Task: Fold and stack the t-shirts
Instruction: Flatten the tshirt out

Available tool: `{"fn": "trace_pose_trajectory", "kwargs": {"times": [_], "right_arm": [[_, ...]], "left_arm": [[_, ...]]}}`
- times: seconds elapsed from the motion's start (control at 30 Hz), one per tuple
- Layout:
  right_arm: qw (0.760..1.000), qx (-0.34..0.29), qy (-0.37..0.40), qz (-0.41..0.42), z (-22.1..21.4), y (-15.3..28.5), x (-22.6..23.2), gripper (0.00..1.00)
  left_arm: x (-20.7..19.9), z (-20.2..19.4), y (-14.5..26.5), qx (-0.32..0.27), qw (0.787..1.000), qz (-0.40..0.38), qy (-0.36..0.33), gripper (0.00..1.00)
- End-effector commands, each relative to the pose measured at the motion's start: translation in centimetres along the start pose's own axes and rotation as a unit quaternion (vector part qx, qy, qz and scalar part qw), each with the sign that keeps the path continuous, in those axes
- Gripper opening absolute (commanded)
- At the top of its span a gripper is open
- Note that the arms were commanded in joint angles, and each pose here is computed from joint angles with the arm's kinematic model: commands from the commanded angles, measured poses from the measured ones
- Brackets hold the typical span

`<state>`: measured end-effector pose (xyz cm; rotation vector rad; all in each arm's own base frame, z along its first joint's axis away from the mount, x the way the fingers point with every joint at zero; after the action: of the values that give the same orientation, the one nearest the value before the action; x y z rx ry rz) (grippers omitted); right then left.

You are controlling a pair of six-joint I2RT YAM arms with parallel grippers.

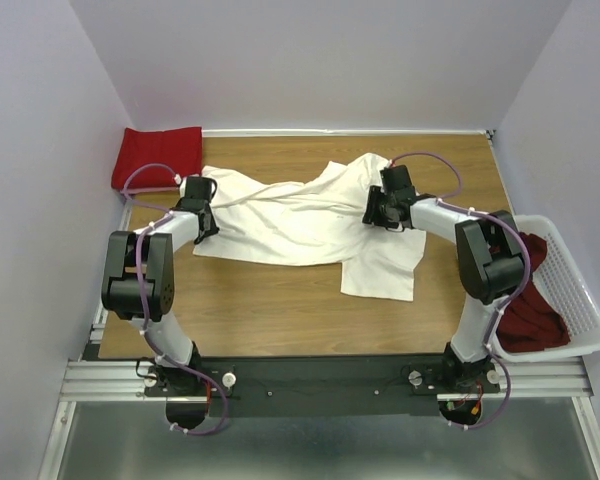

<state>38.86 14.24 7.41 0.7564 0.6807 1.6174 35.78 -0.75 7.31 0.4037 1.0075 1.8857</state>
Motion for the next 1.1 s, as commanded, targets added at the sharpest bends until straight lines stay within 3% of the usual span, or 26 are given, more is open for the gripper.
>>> {"fn": "trace_pose_trajectory", "kwargs": {"times": [0.0, 0.1, 0.23, 0.33, 0.37, 0.5, 0.8, 1.07], "right_arm": [[1.0, 0.008, 0.02, -0.011, 0.6, 0.5, -0.5, 0.57], [0.999, 0.005, 0.03, 0.01, 0.9, 2.2, -0.2, 0.58], [0.999, 0.014, 0.033, 0.024, -0.6, 4.8, -0.2, 0.6], [0.999, 0.017, 0.036, 0.02, -2.5, 6.8, -0.8, 0.64], [0.999, 0.005, 0.038, 0.022, -2.4, 8.0, -0.8, 0.65], [0.999, 0.003, 0.038, 0.004, -4.3, 10.4, -1.8, 0.71], [0.999, -0.019, 0.034, -0.01, -6.4, 13.7, -2.7, 0.74], [0.998, -0.047, 0.026, -0.022, -6.3, 15.3, -3.1, 0.73]], "left_arm": [[0.2, 2.4, 1.2, -0.02, 1.0, 0.007, -0.006, 0.48], [0.5, 2.9, 3.0, -0.037, 0.999, 0.008, 0.004, 0.57], [1.5, 2.1, 5.8, -0.052, 0.998, -0.005, 0.038, 0.61], [2.4, 0.0, 6.3, -0.036, 0.998, -0.016, 0.045, 0.73], [3.0, -0.9, 6.2, -0.031, 0.999, -0.012, 0.043, 0.84], [3.9, -1.6, 7.1, -0.044, 0.997, -0.012, 0.055, 0.88], [3.7, -2.2, 5.6, -0.024, 0.999, -0.017, 0.044, 0.85], [3.8, -2.1, 4.1, -0.01, 0.999, -0.009, 0.037, 0.68]]}}
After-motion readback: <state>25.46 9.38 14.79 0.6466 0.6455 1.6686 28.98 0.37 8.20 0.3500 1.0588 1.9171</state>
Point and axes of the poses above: each gripper's point midway between its finger pads, its own y axis back along the fingers, its own x axis along the line the jaws close on, z = x × y, the point moved 6 cm from there along y, back along the fingers, and after that the axes turned 12 degrees about y, right-handed, at the moved point
